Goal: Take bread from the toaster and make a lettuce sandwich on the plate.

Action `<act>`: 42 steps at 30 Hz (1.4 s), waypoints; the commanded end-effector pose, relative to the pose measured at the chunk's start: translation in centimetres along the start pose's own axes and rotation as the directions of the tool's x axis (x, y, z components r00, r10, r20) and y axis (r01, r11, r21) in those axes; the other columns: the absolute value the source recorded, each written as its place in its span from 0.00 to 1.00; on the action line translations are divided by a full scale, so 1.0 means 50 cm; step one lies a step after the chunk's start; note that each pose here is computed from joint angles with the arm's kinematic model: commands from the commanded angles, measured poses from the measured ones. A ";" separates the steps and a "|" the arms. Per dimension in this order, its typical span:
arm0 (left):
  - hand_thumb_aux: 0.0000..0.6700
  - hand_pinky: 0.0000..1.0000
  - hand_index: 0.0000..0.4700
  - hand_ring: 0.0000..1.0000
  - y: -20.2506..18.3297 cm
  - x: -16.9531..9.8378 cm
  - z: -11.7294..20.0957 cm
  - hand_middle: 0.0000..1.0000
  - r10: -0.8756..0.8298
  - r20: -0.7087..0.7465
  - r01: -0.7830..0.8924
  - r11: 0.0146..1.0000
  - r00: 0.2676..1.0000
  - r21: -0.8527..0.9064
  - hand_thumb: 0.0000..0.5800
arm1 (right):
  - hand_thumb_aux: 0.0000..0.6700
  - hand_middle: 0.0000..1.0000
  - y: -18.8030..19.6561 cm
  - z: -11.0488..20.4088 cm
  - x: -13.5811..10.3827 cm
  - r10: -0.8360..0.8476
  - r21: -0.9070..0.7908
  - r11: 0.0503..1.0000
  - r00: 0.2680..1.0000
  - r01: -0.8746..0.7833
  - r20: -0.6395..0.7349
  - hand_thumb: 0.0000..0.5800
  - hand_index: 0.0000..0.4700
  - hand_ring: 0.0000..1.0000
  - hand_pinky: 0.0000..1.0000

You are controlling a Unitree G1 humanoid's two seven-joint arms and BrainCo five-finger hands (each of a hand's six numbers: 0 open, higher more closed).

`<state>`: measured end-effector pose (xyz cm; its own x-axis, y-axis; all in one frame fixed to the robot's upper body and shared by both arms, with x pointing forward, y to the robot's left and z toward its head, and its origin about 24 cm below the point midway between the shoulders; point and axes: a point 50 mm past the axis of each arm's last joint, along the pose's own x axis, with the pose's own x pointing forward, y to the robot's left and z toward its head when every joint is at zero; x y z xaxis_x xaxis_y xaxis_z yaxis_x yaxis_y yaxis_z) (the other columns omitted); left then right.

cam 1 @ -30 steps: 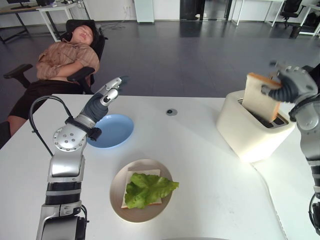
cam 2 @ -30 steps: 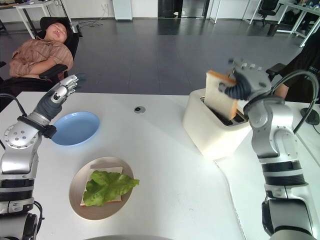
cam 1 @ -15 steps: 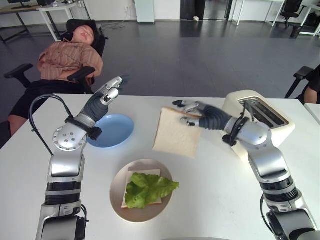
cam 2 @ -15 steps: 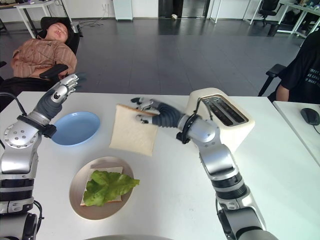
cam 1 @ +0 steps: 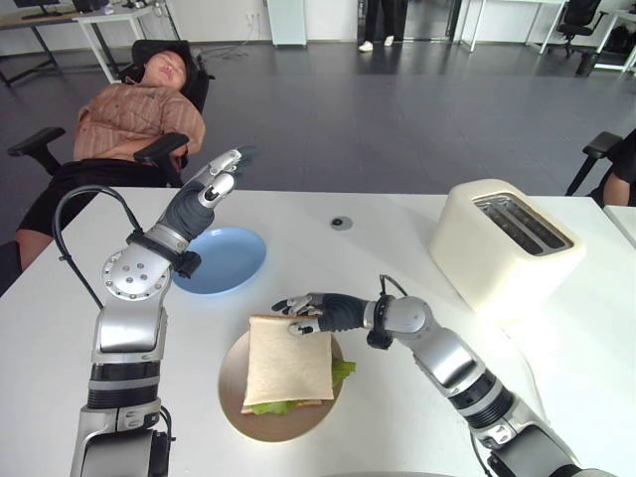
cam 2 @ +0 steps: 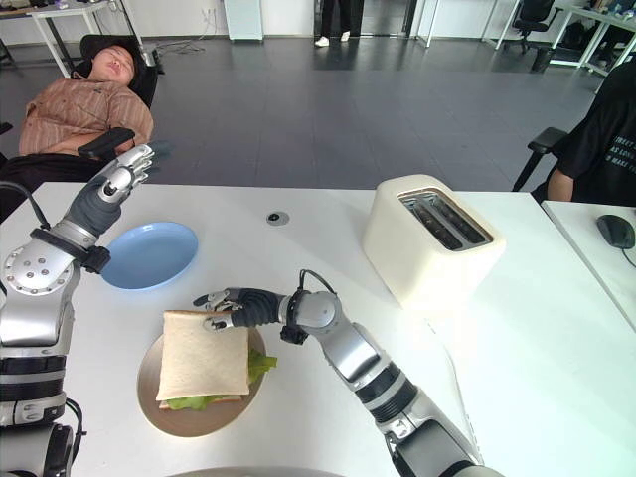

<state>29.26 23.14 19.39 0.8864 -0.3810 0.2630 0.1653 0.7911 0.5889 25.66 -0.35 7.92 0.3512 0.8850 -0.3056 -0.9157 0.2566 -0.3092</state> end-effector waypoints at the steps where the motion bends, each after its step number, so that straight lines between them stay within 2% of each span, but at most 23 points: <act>1: 0.00 0.00 0.00 0.00 0.002 -0.007 -0.004 0.00 0.003 -0.018 -0.003 1.000 1.000 0.002 0.00 | 1.00 0.00 0.002 -0.016 0.018 0.004 -0.021 1.000 1.000 -0.004 -0.026 1.00 1.00 0.00 0.00; 6: 0.00 0.00 0.00 0.00 0.001 -0.005 -0.006 0.00 0.005 -0.019 -0.005 1.000 1.000 -0.002 0.00 | 1.00 0.00 -0.004 -0.039 0.034 -0.028 -0.062 0.998 0.998 0.025 -0.055 1.00 1.00 0.00 0.00; 7: 0.00 0.00 0.00 0.00 0.001 -0.006 -0.006 0.00 0.005 -0.019 -0.005 1.000 1.000 -0.002 0.00 | 0.66 0.00 -0.004 -0.040 0.035 -0.029 -0.069 0.997 0.998 0.025 -0.057 0.88 0.66 0.00 0.00; 8: 0.00 0.00 0.00 0.00 0.001 -0.006 -0.006 0.00 0.005 -0.019 -0.005 1.000 1.000 -0.001 0.00 | 0.07 0.00 -0.005 -0.041 0.036 -0.030 -0.077 0.997 0.998 0.026 -0.054 0.14 0.07 0.00 0.00; 9: 0.00 0.00 0.00 0.00 0.001 -0.006 -0.006 0.00 0.005 -0.019 -0.005 1.000 1.000 -0.001 0.00 | 0.00 0.00 -0.006 -0.038 0.036 -0.035 -0.090 0.995 0.998 0.030 -0.047 0.00 0.00 0.00 0.00; 12: 0.00 0.00 0.00 0.00 -0.002 -0.006 -0.006 0.00 -0.004 -0.020 0.004 1.000 1.000 0.001 0.00 | 0.00 0.00 -0.028 -0.020 0.030 -0.082 -0.122 0.989 0.997 0.080 -0.011 0.00 0.00 0.00 0.00; 21: 0.00 0.00 0.00 0.00 -0.012 -0.006 -0.006 0.00 -0.032 -0.020 0.032 0.999 0.999 -0.004 0.00 | 0.00 0.00 -0.117 0.056 -0.029 -0.215 -0.121 0.966 0.970 0.229 0.116 0.00 0.00 0.00 0.00; 24: 0.00 0.00 0.00 0.00 -0.028 -0.009 0.000 0.00 -0.129 0.002 0.129 0.991 0.992 -0.036 0.00 | 0.00 0.00 -0.142 0.084 -0.064 -0.264 -0.077 0.957 0.951 0.279 0.163 0.00 0.00 0.00 0.00; 25: 0.00 0.00 0.00 0.00 -0.045 -0.017 0.004 0.00 -0.214 0.025 0.215 0.975 0.976 -0.060 0.00 | 0.00 0.00 -0.145 0.088 -0.078 -0.267 -0.041 0.960 0.949 0.278 0.165 0.00 0.00 0.00 0.00; 26: 0.00 0.00 0.00 0.00 -0.074 -0.036 0.004 0.00 -0.364 0.037 0.366 0.926 0.931 -0.098 0.00 | 0.00 0.00 -0.139 0.080 -0.096 -0.238 -0.020 0.970 0.961 0.243 0.141 0.00 0.00 0.00 0.00; 28: 0.00 0.00 0.00 0.00 -0.124 -0.093 -0.005 0.00 -0.641 0.038 0.637 0.752 0.767 -0.172 0.00 | 0.00 0.00 -0.112 0.053 -0.127 -0.143 -0.017 0.989 0.987 0.145 0.067 0.00 0.00 0.00 0.00; 29: 0.00 0.11 0.00 0.11 -0.135 -0.120 -0.012 0.11 -0.728 0.023 0.715 0.665 0.685 -0.215 0.00 | 0.00 0.00 -0.096 0.039 -0.140 -0.096 -0.015 0.995 0.995 0.097 0.032 0.00 0.00 0.00 0.00; 30: 0.03 1.00 0.03 1.00 -0.138 -0.145 -0.015 1.00 -0.790 0.011 0.764 0.590 0.613 -0.263 0.06 | 0.00 0.13 -0.080 0.027 -0.152 -0.045 -0.020 0.999 0.999 0.045 0.000 0.00 0.00 0.13 0.13; 31: 0.31 1.00 0.31 1.00 -0.135 -0.162 -0.015 1.00 -0.824 0.000 0.787 0.540 0.566 -0.297 0.53 | 0.00 0.55 -0.067 0.019 -0.162 -0.005 -0.021 1.000 1.000 0.005 -0.022 0.00 0.00 0.55 0.55; 32: 0.98 1.00 0.98 1.00 -0.127 -0.171 -0.015 1.00 -0.848 -0.019 0.802 0.508 0.530 -0.313 1.00 | 0.54 0.97 -0.059 0.015 -0.173 0.017 -0.017 1.000 0.999 -0.017 -0.035 0.79 0.54 0.97 0.97; 33: 1.00 1.00 1.00 1.00 -0.108 -0.175 -0.016 1.00 -0.854 -0.063 0.805 0.509 0.516 -0.306 1.00 | 1.00 1.00 -0.057 0.014 -0.182 0.030 -0.013 0.999 0.999 -0.030 -0.040 1.00 1.00 1.00 1.00; 35: 1.00 1.00 1.00 1.00 -0.047 -0.166 -0.028 1.00 -0.822 -0.215 0.783 0.568 0.527 -0.253 1.00 | 1.00 1.00 -0.056 0.009 -0.208 0.036 -0.002 0.999 0.998 -0.036 -0.052 1.00 1.00 1.00 1.00; 37: 1.00 1.00 1.00 1.00 0.013 -0.175 -0.047 1.00 -0.728 -0.436 0.750 0.641 0.529 -0.162 1.00 | 1.00 1.00 -0.060 -0.004 -0.226 0.033 0.013 0.999 0.997 -0.032 -0.076 1.00 1.00 1.00 1.00; 40: 1.00 1.00 1.00 1.00 0.061 -0.202 -0.077 1.00 -0.579 -0.675 0.748 0.661 0.458 -0.060 1.00 | 1.00 1.00 -0.031 -0.051 -0.250 0.145 0.065 0.989 0.973 -0.135 -0.181 1.00 1.00 1.00 1.00; 42: 1.00 1.00 1.00 1.00 0.074 -0.224 -0.093 1.00 -0.520 -0.755 0.765 0.643 0.399 -0.039 1.00 | 1.00 1.00 -0.007 -0.080 -0.262 0.241 0.104 0.969 0.939 -0.222 -0.243 1.00 1.00 1.00 1.00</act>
<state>22.55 31.28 15.55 0.6092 -0.3003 -0.7340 0.7925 0.2636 0.5499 23.15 -12.86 9.85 0.2394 0.8262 -0.5101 -0.9667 0.1540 -0.2042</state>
